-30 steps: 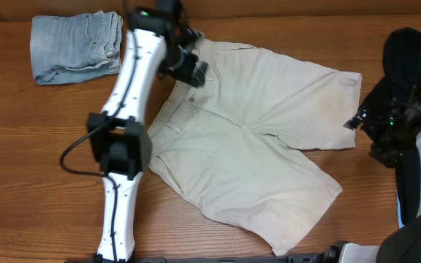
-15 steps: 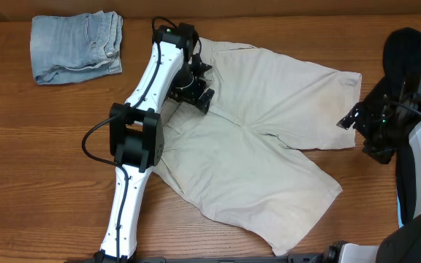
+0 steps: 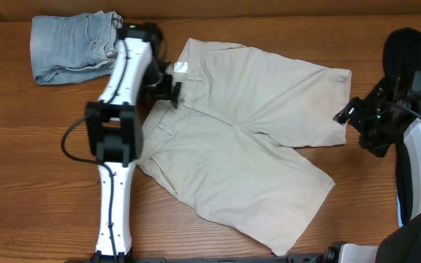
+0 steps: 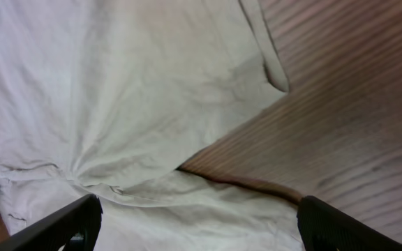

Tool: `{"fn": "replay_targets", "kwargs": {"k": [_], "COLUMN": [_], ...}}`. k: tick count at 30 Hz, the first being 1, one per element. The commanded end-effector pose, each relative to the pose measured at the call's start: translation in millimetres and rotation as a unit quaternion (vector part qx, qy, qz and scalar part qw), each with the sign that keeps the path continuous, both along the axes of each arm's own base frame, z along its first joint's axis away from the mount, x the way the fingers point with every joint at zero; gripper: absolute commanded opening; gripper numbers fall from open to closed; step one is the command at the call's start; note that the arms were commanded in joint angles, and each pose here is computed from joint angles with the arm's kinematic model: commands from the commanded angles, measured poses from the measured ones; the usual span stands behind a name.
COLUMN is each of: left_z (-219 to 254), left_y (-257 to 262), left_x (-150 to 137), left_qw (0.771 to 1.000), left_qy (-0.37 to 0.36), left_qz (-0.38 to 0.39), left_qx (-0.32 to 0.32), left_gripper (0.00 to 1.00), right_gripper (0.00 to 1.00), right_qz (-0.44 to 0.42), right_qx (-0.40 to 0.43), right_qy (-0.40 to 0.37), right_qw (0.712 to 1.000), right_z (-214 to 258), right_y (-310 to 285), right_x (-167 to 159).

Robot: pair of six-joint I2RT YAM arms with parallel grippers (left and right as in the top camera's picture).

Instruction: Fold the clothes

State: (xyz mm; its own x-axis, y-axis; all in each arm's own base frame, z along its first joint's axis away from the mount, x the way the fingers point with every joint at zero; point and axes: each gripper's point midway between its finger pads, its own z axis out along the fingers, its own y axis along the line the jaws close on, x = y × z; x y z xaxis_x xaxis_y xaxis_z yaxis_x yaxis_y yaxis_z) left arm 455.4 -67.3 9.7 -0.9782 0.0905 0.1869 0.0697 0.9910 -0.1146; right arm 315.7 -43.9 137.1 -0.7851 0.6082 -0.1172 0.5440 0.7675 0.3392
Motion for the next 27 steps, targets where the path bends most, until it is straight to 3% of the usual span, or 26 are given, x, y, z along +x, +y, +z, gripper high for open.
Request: {"fn": "replay_targets", "kwargs": {"k": [1, 9, 13, 18, 21, 25, 27], "left_z": [-10.0, -4.9, 4.4, 35.9, 57.6, 68.5, 66.1], "left_y": [26.0, 44.9, 44.5, 15.5, -14.7, -63.8, -82.7], "left_x": [-5.9, -21.2, -24.2, -14.0, -4.4, 2.0, 1.3], "left_qw": [0.998, 0.992, 0.993, 0.999, 0.998, 0.99, 0.986], "left_qy": [0.027, 0.066, 0.067, 0.016, -0.037, -0.085, -0.092], "left_qz": [0.055, 0.102, 0.093, 0.036, -0.029, -0.105, -0.127], "left_qx": [0.02, 0.018, 0.013, -0.027, -0.039, -0.05, -0.053], "left_gripper": [1.0, 1.0, 1.0, 0.96, 0.73, 0.3, 0.17], "right_gripper": [0.93, 0.93, 0.93, 0.92, 0.92, 0.92, 0.92], "right_qz": [0.022, 0.062, 0.072, 0.075, 0.072, 0.069, 0.069], "right_qx": [-0.009, -0.008, -0.006, 0.001, 0.001, 0.001, 0.001], "right_qy": [-0.031, -0.031, -0.024, 0.005, 0.006, 0.008, 0.01], "right_qw": [0.999, 0.998, 0.997, 0.997, 0.997, 0.998, 0.998], "right_z": [12.8, -1.6, -12.9, -27.9, -28.4, -28.6, -29.0], "right_y": [9.1, 33.1, 38.9, 41.2, 39.2, 37.0, 37.1], "right_x": [11.4, 28.0, 34.6, 31.3, 31.1, 30.0, 29.1]}}
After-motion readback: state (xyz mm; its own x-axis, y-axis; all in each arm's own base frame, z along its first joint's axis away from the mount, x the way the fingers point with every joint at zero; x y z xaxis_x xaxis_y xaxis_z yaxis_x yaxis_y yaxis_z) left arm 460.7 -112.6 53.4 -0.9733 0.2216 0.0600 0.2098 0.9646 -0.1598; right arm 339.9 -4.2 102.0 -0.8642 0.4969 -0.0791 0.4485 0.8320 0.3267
